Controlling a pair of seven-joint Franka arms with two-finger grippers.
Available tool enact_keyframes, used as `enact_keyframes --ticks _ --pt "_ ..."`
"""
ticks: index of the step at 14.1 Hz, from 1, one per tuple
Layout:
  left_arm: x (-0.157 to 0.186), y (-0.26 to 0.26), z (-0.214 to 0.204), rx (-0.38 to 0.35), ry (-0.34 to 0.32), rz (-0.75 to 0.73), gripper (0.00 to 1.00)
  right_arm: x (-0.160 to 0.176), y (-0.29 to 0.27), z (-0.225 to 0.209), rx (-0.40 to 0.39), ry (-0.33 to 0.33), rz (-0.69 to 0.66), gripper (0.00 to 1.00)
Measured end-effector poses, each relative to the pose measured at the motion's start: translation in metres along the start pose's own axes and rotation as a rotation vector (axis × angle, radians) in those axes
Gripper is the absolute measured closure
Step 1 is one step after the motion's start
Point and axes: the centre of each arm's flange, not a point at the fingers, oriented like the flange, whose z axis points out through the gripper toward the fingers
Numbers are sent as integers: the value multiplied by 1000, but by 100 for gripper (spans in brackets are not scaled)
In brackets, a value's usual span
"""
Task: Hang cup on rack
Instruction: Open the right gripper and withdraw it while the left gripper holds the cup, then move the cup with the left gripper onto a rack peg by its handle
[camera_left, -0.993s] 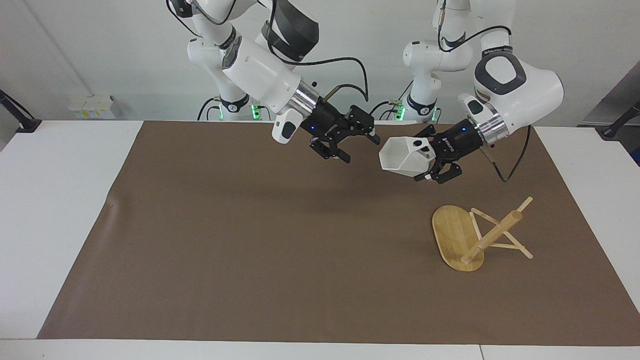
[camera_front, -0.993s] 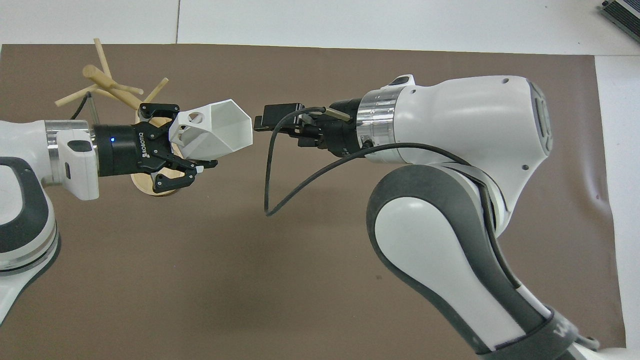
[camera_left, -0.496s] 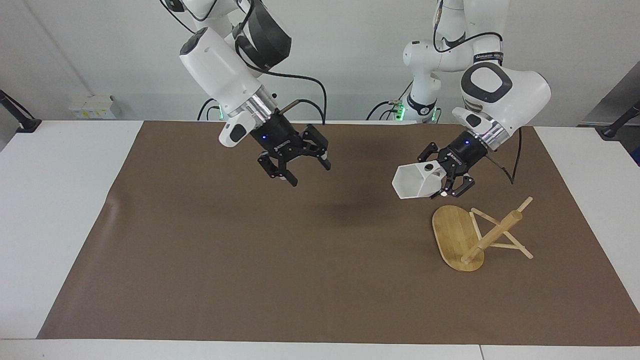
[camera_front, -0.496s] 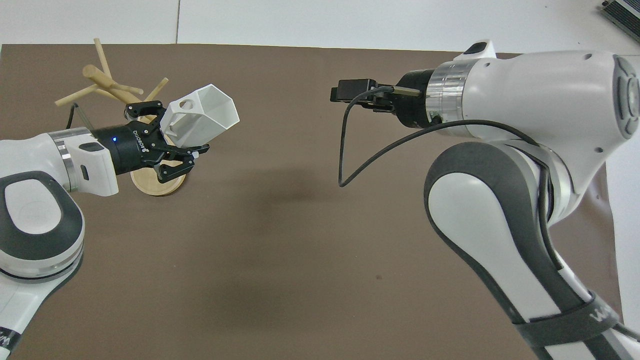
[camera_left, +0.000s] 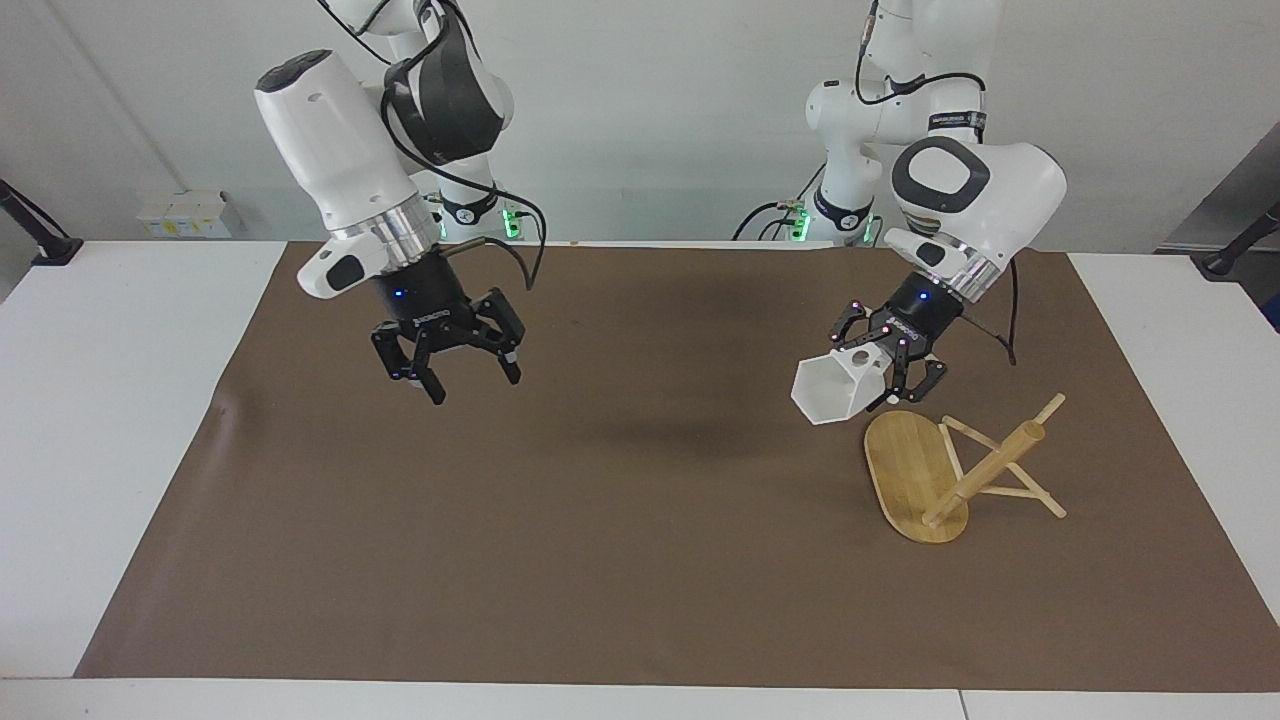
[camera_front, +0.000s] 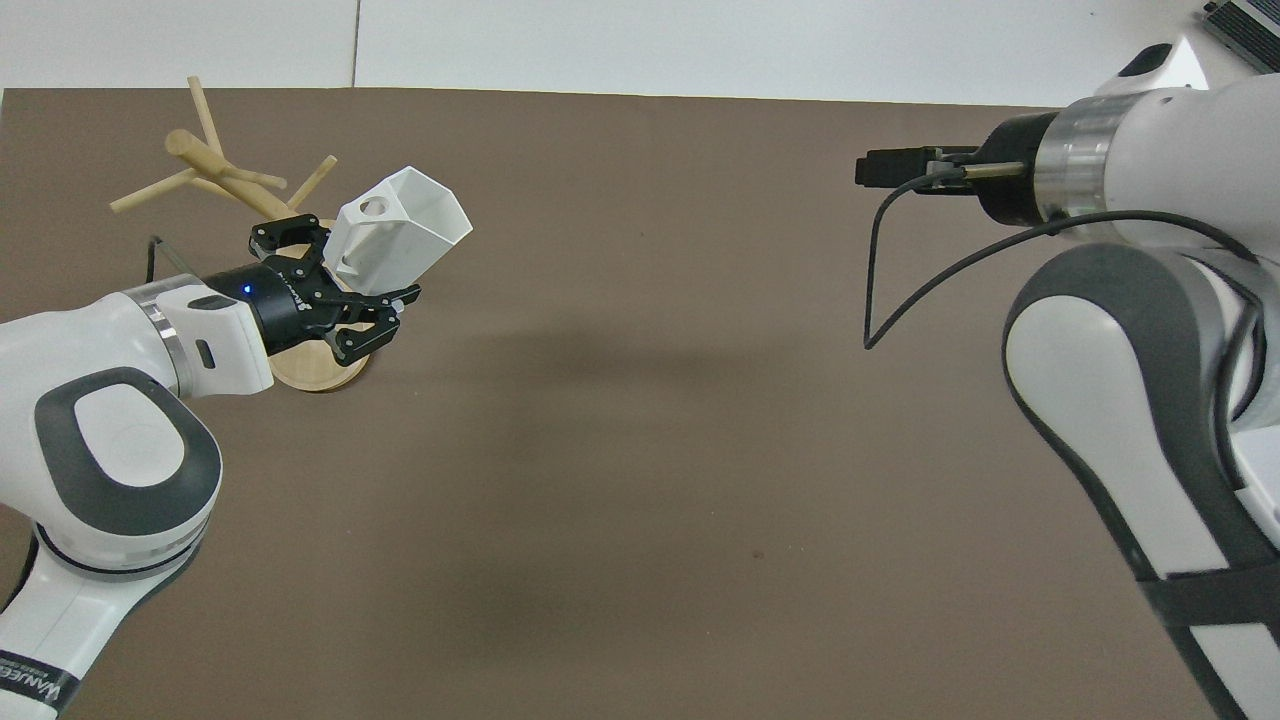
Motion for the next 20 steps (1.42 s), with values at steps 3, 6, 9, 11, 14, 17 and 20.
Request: enact_keyframes --ticks 3,6,9,11,14,17,20 --pt "-4 -2 -1 23 -4 -86 30 3 65 -13 -66 -2 -28 0" --pt "-6 -5 -4 55 0 -167 30 1 111 -35 -112 3 -12 0" --pt "-9 -7 -5 85 0 -207 30 -2 137 -58 -208 -1 -29 0" --pt "-13 -8 -6 108 -3 -228 30 -8 146 -63 -294 -64 -69 0" --pt "-17 -9 -6 128 -4 -277 30 -21 155 -68 -316 -169 -56 0" --pt "-23 -10 -4 141 -8 -334 30 -31 157 -74 -303 -258 -33 0" --pt "-32 -13 3 162 -20 -386 30 -42 154 -78 -289 -343 17 0"
